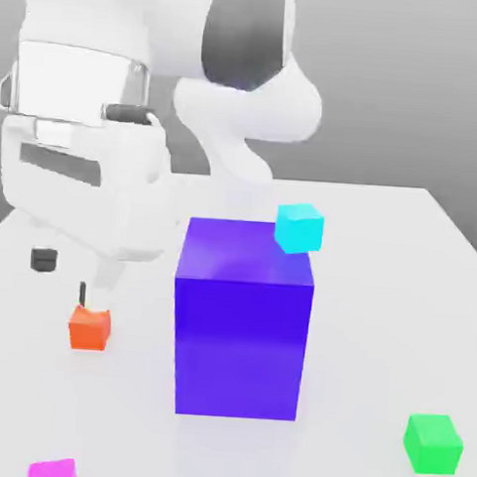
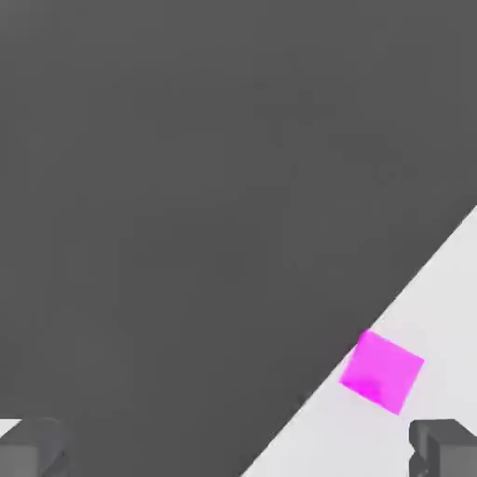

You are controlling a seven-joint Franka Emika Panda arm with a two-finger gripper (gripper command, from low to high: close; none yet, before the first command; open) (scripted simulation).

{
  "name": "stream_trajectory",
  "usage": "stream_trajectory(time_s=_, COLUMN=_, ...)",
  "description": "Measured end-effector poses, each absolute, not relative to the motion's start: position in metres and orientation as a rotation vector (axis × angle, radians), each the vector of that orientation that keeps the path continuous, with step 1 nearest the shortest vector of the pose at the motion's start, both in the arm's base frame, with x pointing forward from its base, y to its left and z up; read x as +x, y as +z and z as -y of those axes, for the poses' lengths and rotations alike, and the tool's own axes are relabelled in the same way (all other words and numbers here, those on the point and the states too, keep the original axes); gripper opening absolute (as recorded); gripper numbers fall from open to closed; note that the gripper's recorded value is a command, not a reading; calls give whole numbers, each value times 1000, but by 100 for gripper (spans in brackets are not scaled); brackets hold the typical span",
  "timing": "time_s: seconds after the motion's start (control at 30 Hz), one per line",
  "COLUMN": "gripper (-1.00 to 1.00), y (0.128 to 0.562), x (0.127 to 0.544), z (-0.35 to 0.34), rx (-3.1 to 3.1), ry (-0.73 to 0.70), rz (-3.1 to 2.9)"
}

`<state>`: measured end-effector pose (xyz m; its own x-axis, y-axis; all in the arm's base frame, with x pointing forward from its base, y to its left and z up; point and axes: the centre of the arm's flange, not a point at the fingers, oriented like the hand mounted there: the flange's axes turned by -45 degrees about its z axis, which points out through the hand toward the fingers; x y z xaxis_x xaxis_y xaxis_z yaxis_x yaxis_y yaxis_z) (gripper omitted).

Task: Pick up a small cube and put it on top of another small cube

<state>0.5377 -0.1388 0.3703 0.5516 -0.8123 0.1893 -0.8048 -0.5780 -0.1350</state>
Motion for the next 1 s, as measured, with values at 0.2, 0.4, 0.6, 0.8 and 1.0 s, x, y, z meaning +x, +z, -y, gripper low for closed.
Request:
stream_trajectory(time_s=0.2, gripper=0, y=262, x=537, z=168, rx=-2587, ry=-140, rz=-1747)
stream_trajectory(time_s=0.4, gripper=0, y=161, x=526, z=186, rx=-2466, ry=-4, rz=-1945)
stream_trajectory(time_s=0.6, gripper=-100, y=134, x=525, z=186, rx=-2463, ry=-3, rz=-1949)
stream_trajectory(time_s=0.8, gripper=-100, y=169, x=525, z=187, rx=-2462, ry=-2, rz=-1950)
stream_trajectory(time_s=1.0, gripper=-100, y=206, x=537, z=62, rx=-2537, ry=11, rz=-1826)
